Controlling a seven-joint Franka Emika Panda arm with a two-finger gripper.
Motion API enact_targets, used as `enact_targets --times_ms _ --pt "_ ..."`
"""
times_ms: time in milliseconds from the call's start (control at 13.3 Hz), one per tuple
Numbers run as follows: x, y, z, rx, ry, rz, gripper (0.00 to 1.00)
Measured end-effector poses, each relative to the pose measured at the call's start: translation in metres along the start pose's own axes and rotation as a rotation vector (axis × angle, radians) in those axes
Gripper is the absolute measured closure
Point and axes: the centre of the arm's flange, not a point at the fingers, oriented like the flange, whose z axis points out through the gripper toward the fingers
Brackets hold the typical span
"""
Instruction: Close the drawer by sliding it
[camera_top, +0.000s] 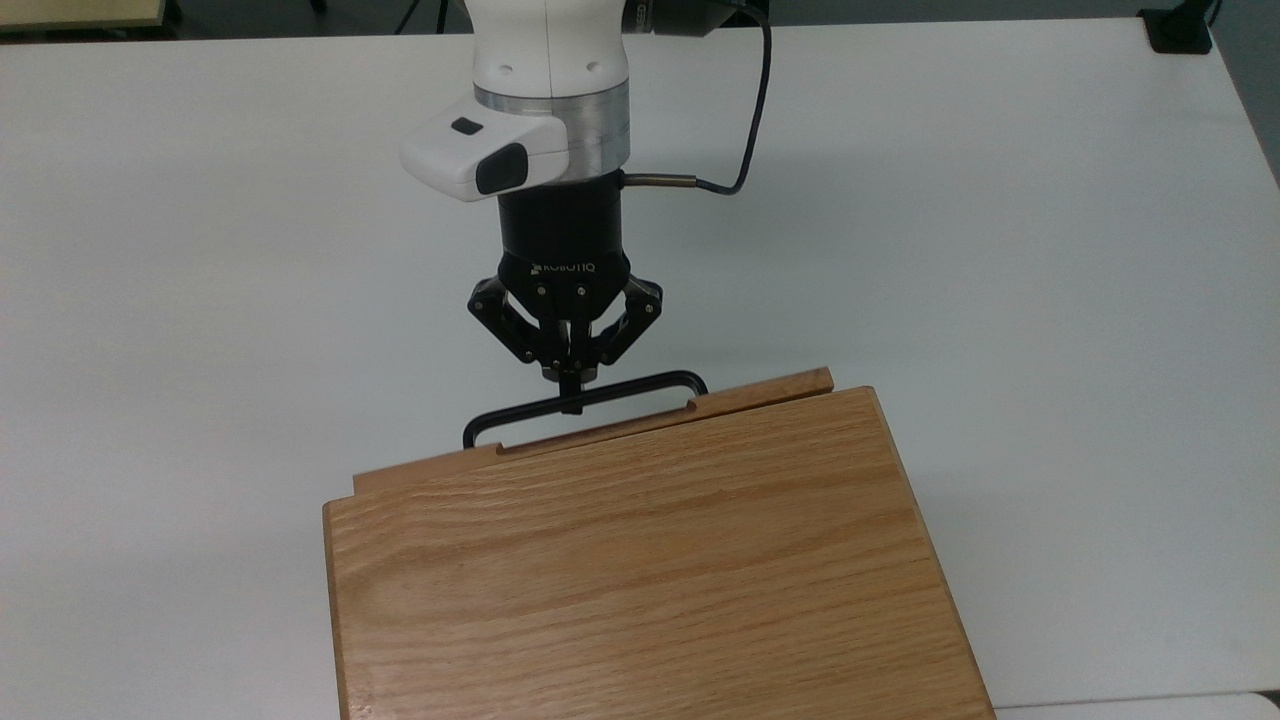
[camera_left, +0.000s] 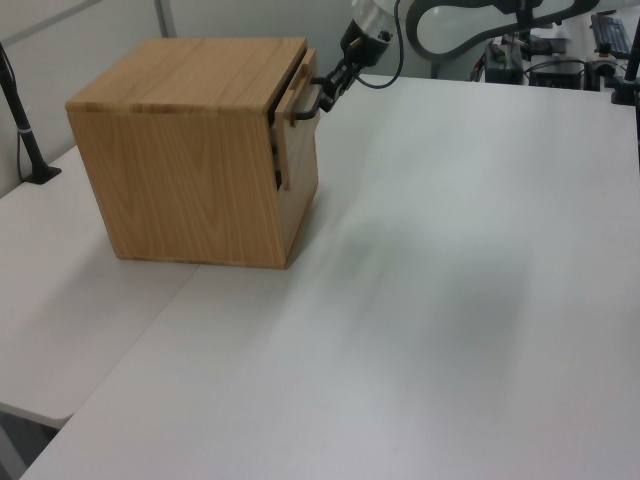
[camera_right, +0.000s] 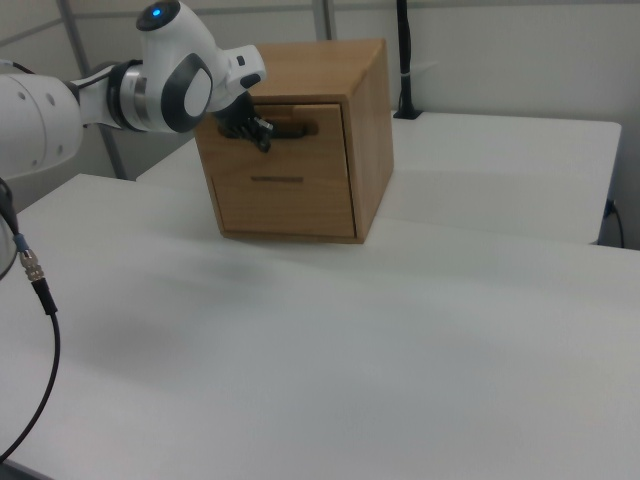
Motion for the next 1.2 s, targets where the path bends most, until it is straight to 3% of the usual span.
enact_targets --times_ms 150,602,752,903,1204 --pt "0.005 -0.004 0.008 -0.001 0.051 0.011 1.00" --pt "0.006 0.001 -0.001 -0.018 0.045 0.003 1.00" --pt "0.005 0.019 -0.029 -0.049 -0.043 -0.016 1.00" --pt "-0.007 0.035 -0.058 -0.077 -0.190 -0.045 0.97" --pt "-0.046 0.065 -0.132 -0.086 -0.417 -0.030 0.98"
